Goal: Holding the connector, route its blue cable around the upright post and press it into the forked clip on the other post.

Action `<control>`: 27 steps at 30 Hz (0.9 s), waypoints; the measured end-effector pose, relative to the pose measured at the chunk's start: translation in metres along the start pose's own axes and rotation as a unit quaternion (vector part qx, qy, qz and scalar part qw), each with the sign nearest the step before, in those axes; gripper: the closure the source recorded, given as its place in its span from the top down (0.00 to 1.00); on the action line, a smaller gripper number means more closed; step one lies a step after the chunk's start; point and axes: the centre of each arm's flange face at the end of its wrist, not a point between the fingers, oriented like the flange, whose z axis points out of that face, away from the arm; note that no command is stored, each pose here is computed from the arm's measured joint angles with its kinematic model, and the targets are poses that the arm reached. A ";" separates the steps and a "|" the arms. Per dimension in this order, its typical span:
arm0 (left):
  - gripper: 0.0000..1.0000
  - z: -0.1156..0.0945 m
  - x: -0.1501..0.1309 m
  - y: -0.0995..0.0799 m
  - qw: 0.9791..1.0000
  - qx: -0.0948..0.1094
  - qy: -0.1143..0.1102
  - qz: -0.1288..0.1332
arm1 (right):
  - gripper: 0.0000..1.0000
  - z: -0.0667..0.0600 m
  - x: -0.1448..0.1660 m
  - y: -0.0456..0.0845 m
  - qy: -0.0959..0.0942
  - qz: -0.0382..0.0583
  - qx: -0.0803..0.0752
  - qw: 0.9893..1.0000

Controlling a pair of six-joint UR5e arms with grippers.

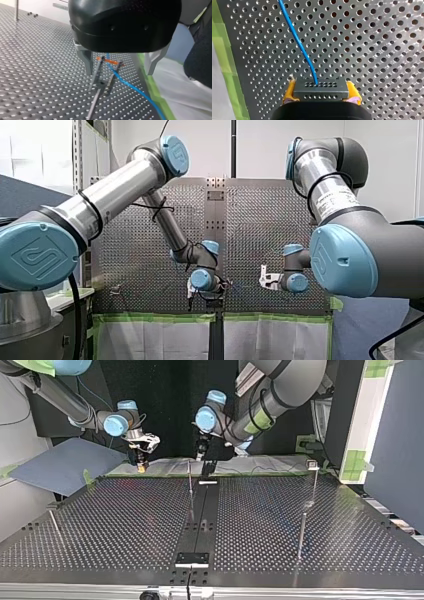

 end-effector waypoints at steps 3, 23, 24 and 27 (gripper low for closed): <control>1.00 -0.008 -0.008 0.002 1.000 -0.007 -0.014 -0.003 | 0.00 0.000 0.000 0.000 0.000 0.000 0.000 1.000; 1.00 -0.067 -0.051 -0.001 0.996 -0.023 -0.077 -0.023 | 0.00 0.000 -0.001 -0.004 -0.002 0.002 0.003 1.000; 1.00 -0.070 -0.053 -0.001 0.996 -0.022 -0.080 -0.024 | 0.00 -0.001 -0.001 -0.004 -0.002 0.003 0.003 1.000; 1.00 -0.083 -0.058 -0.002 0.996 -0.019 -0.082 -0.027 | 0.00 -0.001 -0.001 -0.004 -0.003 0.004 0.003 1.000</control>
